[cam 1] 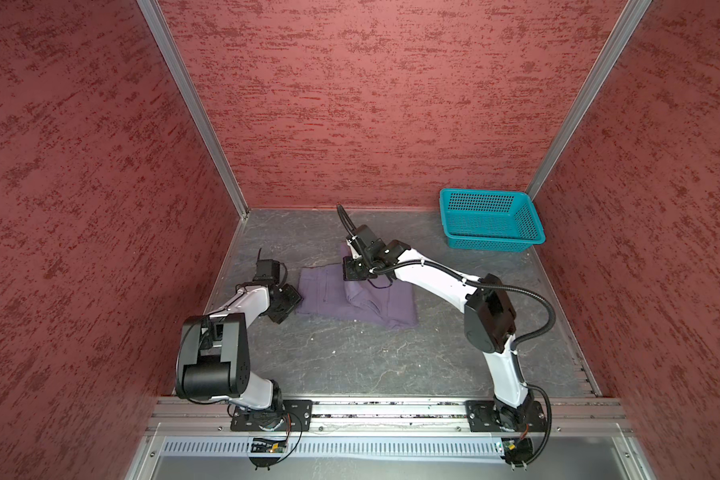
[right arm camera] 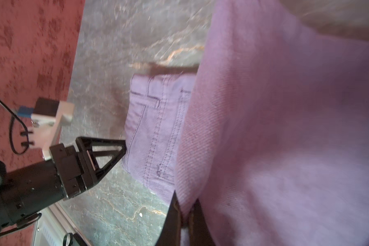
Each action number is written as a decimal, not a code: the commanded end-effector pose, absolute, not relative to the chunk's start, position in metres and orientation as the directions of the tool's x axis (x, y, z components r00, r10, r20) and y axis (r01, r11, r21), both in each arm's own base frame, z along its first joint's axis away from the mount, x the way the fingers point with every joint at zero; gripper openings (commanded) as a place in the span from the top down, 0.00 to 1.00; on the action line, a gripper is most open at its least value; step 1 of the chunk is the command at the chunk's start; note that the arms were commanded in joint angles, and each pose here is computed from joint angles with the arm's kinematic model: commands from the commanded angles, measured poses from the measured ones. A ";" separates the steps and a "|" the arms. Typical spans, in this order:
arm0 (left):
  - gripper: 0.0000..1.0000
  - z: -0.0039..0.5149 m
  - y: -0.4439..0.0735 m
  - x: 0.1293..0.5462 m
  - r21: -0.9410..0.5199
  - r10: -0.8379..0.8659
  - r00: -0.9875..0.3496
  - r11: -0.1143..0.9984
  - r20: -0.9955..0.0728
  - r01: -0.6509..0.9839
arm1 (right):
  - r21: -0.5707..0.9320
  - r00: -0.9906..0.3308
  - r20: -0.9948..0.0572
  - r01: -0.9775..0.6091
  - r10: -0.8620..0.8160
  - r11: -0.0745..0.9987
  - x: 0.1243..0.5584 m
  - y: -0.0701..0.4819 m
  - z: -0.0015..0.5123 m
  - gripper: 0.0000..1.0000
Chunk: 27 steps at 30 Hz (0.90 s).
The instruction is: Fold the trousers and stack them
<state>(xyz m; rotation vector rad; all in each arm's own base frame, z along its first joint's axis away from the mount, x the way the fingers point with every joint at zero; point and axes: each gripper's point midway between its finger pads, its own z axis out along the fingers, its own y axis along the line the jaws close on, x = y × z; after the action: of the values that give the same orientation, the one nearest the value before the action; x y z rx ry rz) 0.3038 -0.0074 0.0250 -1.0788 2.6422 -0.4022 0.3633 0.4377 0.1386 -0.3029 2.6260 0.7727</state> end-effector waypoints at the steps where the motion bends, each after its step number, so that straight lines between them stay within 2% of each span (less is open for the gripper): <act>1: 0.37 -0.003 -0.013 0.278 -0.278 -0.709 -0.704 0.685 -0.042 -0.673 | 0.533 -0.888 -0.449 -0.354 -0.097 0.769 0.360 0.467 0.162 1.00; 12: 0.37 -0.003 -0.012 0.279 -0.270 -0.706 -0.707 0.690 -0.047 -0.671 | 0.554 -0.888 -0.430 -0.402 -0.162 0.729 0.337 0.504 0.149 1.00; 19: 0.36 -0.003 -0.013 0.278 -0.260 -0.702 -0.711 0.695 -0.046 -0.670 | 0.600 -0.884 -0.407 -0.448 -0.230 0.663 0.316 0.530 0.137 0.98; 20: 0.36 -0.003 -0.013 0.278 -0.259 -0.701 -0.712 0.697 -0.045 -0.669 | 0.613 -0.886 -0.397 -0.450 -0.240 0.650 0.313 0.533 0.135 0.94; 22: 0.36 -0.003 -0.014 0.279 -0.261 -0.701 -0.712 0.696 -0.044 -0.669 | 0.634 -0.885 -0.388 -0.458 -0.255 0.624 0.309 0.538 0.133 0.72; 23: 0.36 -0.003 -0.014 0.278 -0.260 -0.700 -0.713 0.697 -0.041 -0.669 | 0.640 -0.881 -0.395 -0.467 -0.260 0.610 0.309 0.540 0.135 0.66; 25: 0.36 -0.002 -0.016 0.278 -0.263 -0.699 -0.715 0.696 -0.035 -0.668 | 0.650 -0.858 -0.430 -0.509 -0.280 0.564 0.306 0.545 0.149 0.60; 27: 0.35 0.001 -0.018 0.278 -0.261 -0.695 -0.718 0.699 -0.029 -0.666 | 0.618 -0.822 -0.493 -0.561 -0.285 0.551 0.311 0.542 0.167 0.60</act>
<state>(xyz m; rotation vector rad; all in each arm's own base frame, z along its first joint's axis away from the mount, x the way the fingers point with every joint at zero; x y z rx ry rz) 0.3066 -0.0102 0.0252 -1.0601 2.6506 -0.3893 0.3080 0.5241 0.1082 -0.5850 2.6555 1.0332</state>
